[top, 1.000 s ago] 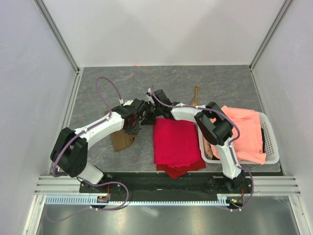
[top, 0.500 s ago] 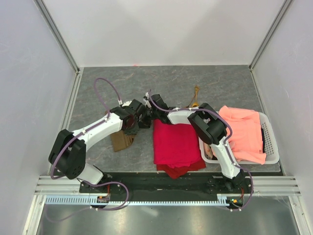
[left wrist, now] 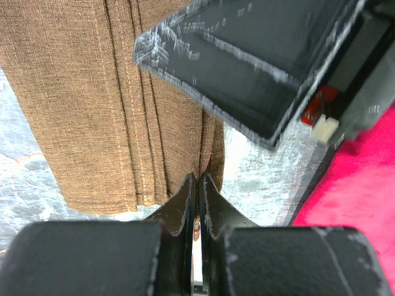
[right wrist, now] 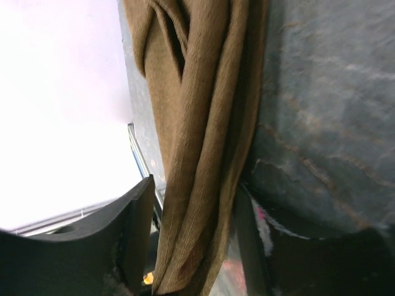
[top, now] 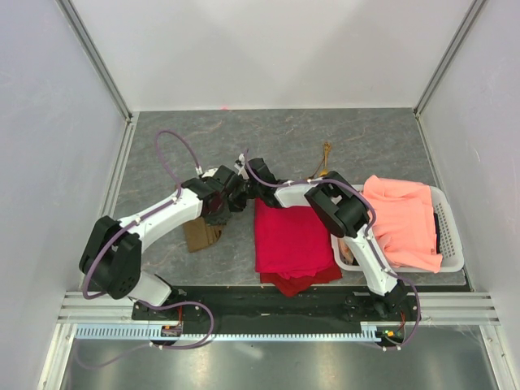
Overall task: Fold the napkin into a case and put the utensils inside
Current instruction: Pass from the left arm to the right
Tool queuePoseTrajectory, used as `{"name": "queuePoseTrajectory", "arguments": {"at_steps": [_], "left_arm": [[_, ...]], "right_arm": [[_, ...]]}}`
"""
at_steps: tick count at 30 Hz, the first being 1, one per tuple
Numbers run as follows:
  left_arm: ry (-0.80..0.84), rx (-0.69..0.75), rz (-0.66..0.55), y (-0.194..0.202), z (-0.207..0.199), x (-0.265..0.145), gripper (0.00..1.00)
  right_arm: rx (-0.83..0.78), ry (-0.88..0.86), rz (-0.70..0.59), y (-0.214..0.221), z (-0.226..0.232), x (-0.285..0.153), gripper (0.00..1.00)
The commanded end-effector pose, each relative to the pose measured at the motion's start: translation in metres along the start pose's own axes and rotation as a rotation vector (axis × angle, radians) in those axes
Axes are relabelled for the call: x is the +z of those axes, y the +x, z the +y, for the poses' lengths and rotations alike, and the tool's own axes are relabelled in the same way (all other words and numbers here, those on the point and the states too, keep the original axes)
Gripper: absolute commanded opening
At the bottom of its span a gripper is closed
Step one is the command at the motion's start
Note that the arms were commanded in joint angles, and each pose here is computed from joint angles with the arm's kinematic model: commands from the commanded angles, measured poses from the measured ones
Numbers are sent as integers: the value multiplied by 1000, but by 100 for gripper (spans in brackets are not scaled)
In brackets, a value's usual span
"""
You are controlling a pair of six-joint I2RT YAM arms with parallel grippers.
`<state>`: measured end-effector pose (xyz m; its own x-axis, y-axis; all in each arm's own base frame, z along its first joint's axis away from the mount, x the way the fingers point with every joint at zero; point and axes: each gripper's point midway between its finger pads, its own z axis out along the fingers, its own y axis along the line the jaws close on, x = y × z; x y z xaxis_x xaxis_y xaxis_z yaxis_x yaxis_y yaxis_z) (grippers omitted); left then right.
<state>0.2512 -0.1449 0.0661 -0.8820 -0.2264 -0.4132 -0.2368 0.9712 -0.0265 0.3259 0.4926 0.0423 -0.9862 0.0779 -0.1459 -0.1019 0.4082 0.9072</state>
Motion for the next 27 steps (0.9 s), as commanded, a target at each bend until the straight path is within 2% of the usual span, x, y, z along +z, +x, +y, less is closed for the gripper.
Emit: {"name": "queuePoseTrajectory", "arguments": {"at_steps": [1,7,8,10,13,17,20,23,24,27], "left_arm": [[47,6,-26,-5,-3,-7,2],[69,2,-18,-3,-8,-6,2],[72,2,-17,-3,-8,-7,2],[77,2,-15,-2,-9,-7,2],[95,8,-10,-2,-12,-8,2],[137,11,-9,-2,-19,-10,2],[161,6,-10,0,-21,-11,4],[181,5,-10,1,-22,-13,11],[183,4,-12,3,-21,-14,24],[238,-19,-52,-5,-23,-27,46]], "right_arm": [[-23,-29,-42,-20,0,5,58],[-45,-48,-71,-36,-2,5,47],[-46,-48,-72,-38,-4,6,40],[-54,-61,-79,-41,-2,6,34],[-63,-90,-79,-44,3,7,15],[-69,-141,-82,-46,12,8,0],[-68,-187,-69,-44,20,8,0],[-75,-209,-73,-45,27,5,0],[-80,-211,-74,-45,27,5,0],[-85,-199,-79,-46,30,2,0]]}}
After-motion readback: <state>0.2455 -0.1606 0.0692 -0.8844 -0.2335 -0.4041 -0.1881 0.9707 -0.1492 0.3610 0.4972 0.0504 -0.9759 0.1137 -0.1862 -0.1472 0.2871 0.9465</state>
